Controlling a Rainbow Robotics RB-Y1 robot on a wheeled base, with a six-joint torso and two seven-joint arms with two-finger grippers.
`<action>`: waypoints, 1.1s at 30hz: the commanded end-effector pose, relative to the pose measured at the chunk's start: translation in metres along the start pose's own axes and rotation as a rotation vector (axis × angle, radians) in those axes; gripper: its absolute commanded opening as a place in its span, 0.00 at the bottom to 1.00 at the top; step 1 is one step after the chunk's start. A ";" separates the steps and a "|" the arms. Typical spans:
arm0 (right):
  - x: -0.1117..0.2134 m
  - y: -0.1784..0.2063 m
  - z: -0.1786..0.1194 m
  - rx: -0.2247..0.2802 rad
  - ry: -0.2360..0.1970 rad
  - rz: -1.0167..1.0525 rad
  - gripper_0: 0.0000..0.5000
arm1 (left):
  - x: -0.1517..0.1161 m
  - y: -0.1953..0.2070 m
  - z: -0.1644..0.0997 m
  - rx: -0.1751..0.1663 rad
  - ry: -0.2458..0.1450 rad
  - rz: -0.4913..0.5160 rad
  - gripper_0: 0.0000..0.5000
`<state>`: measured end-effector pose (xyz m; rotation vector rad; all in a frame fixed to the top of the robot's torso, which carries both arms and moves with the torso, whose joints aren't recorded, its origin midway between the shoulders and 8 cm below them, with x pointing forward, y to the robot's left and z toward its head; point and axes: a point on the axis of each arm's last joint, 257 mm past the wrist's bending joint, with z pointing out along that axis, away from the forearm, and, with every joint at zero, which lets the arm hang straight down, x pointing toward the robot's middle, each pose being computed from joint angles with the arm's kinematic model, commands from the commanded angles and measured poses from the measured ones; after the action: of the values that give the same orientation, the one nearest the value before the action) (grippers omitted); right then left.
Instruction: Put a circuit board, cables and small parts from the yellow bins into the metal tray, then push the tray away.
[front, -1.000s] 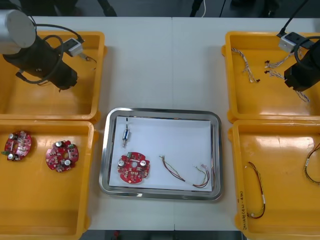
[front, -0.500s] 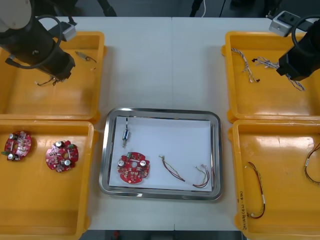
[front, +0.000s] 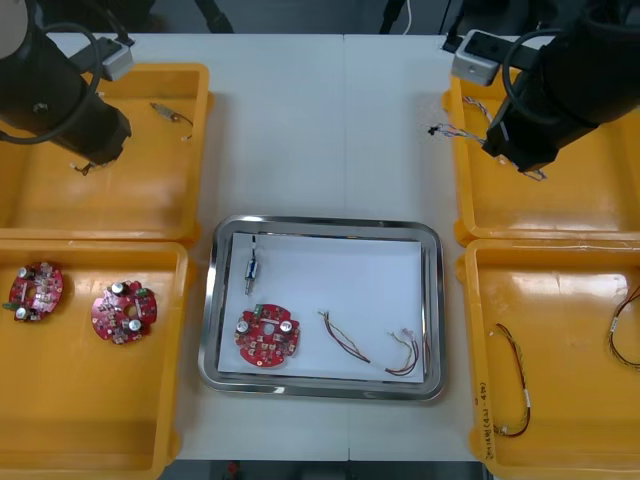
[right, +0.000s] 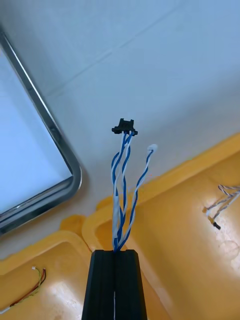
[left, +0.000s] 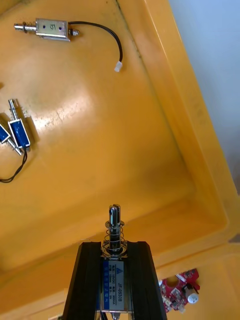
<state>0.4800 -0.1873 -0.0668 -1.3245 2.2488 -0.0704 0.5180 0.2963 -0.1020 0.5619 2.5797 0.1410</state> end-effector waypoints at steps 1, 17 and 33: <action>-0.039 0.028 -0.005 -0.018 -0.048 -0.076 0.00 | 0.003 0.005 -0.020 -0.021 -0.036 -0.187 0.00; -0.067 0.098 0.054 -0.062 0.008 -0.285 0.00 | -0.009 -0.028 -0.027 0.012 -0.103 -0.357 0.00; -0.046 0.136 0.105 -0.006 -0.034 -0.534 0.00 | -0.013 -0.050 -0.015 0.006 -0.083 -0.356 0.00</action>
<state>0.4520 -0.0717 -0.1643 -1.8162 1.8933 -0.2575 0.5041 0.2620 -0.0962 0.1892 2.5638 0.0249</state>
